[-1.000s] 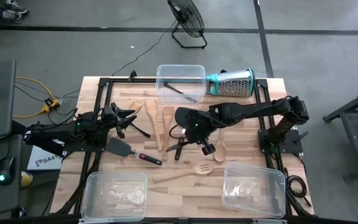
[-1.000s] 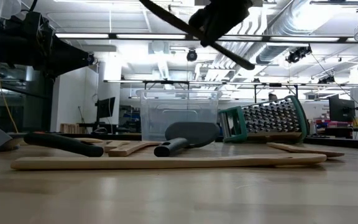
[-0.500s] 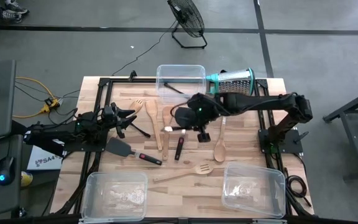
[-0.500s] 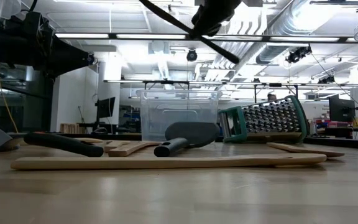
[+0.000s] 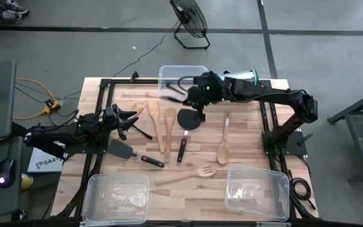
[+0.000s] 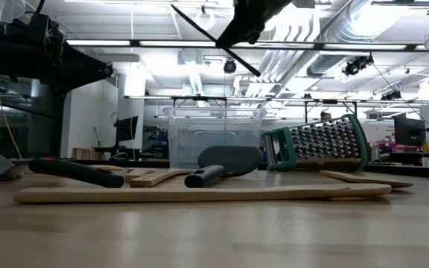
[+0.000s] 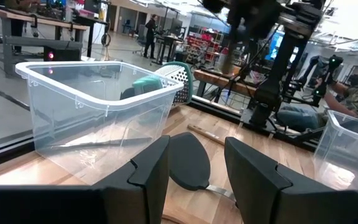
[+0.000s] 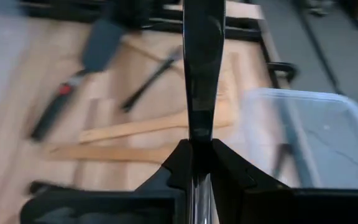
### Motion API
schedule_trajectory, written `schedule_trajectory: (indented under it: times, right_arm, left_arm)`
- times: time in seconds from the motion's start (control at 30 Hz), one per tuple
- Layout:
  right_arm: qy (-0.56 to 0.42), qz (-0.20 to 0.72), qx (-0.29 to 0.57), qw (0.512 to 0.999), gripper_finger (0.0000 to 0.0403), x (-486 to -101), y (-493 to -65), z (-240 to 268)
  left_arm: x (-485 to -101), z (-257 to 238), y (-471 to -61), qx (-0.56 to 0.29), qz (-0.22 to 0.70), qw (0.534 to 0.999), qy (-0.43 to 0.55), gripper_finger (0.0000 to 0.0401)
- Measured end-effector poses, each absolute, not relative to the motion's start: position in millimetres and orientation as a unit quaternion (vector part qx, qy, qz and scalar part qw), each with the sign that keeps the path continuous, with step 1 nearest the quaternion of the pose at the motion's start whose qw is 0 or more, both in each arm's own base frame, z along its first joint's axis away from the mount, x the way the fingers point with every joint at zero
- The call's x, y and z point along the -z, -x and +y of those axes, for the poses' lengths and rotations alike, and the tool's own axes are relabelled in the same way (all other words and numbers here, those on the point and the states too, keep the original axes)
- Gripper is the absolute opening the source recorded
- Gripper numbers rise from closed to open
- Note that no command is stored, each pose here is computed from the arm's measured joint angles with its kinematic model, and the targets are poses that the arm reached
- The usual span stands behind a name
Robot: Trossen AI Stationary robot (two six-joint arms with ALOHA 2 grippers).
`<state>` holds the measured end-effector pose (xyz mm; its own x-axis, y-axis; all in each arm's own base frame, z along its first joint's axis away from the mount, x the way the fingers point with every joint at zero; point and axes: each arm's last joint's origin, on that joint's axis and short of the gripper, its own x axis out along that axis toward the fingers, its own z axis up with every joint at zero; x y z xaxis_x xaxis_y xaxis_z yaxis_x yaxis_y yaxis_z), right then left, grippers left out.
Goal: Pick & Place Kitchen Items
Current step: Put the black table knife into the top transparent bin
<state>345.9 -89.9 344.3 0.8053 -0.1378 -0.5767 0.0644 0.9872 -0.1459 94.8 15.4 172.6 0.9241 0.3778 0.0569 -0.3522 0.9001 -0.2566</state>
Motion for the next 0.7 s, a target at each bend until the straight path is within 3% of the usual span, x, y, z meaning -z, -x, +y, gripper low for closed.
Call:
schedule_trajectory:
  times: [0.23,0.7]
  right_arm:
    - [0.066,0.290,0.170,0.940,0.0029,-342.9,-344.6,-130.7]
    - [-0.042,0.294,0.312,0.903,0.0028,-296.6,-358.0,-189.5]
  left_arm:
    - [-172.6,15.3,-94.9,-0.187,-0.053,0.973,0.122,0.0152]
    - [-172.5,15.4,-94.9,-0.188,-0.052,0.973,0.122,0.0152]
